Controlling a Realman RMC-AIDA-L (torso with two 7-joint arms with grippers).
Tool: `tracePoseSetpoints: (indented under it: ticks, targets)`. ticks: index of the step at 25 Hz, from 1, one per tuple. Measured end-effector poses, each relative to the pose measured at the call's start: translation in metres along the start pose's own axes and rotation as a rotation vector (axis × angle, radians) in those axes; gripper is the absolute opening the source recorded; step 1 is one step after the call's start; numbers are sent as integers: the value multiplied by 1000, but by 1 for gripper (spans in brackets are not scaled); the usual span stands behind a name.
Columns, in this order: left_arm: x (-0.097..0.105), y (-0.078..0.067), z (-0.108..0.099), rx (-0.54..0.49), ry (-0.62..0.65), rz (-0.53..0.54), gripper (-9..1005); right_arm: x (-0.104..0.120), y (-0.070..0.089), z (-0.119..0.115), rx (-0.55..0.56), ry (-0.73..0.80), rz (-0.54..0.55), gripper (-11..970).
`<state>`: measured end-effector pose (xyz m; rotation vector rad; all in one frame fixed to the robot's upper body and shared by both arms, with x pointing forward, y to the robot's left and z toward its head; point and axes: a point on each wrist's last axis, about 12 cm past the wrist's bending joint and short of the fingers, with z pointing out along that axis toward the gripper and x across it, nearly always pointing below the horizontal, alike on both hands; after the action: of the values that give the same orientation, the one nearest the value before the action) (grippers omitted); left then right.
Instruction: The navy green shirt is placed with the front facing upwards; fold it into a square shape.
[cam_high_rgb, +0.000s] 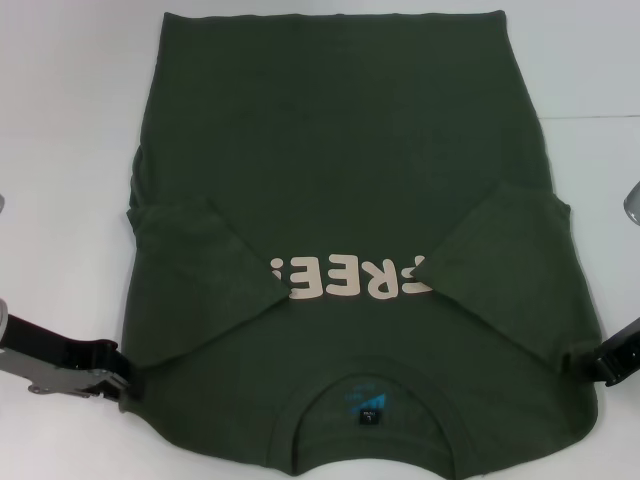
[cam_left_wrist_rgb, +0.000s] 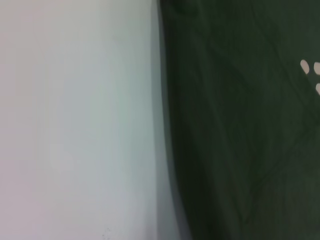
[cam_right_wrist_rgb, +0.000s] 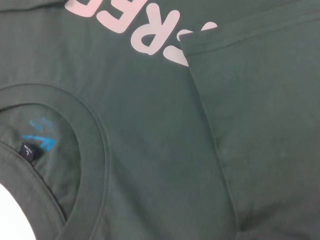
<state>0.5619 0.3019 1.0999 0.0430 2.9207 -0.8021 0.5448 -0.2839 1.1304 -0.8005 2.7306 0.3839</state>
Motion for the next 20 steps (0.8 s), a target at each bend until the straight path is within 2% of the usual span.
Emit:
tracePoseSetpoints:
  ticks: [6, 12, 16, 20]
  targets:
    - [-1, -2, 0, -2, 4, 7, 195, -1, 0, 0, 0, -1, -1, 38]
    - [-1, -2, 0, 0, 0, 34, 97, 0, -1, -1, -6, -16, 6, 38]
    - [0, 1, -2, 26, -27, 83, 95, 2, -2, -3, -44, -65, 12, 37]
    - [3, 8, -5, 91, -85, 140, 92, 11, -11, -3, -105, -132, 36, 37]
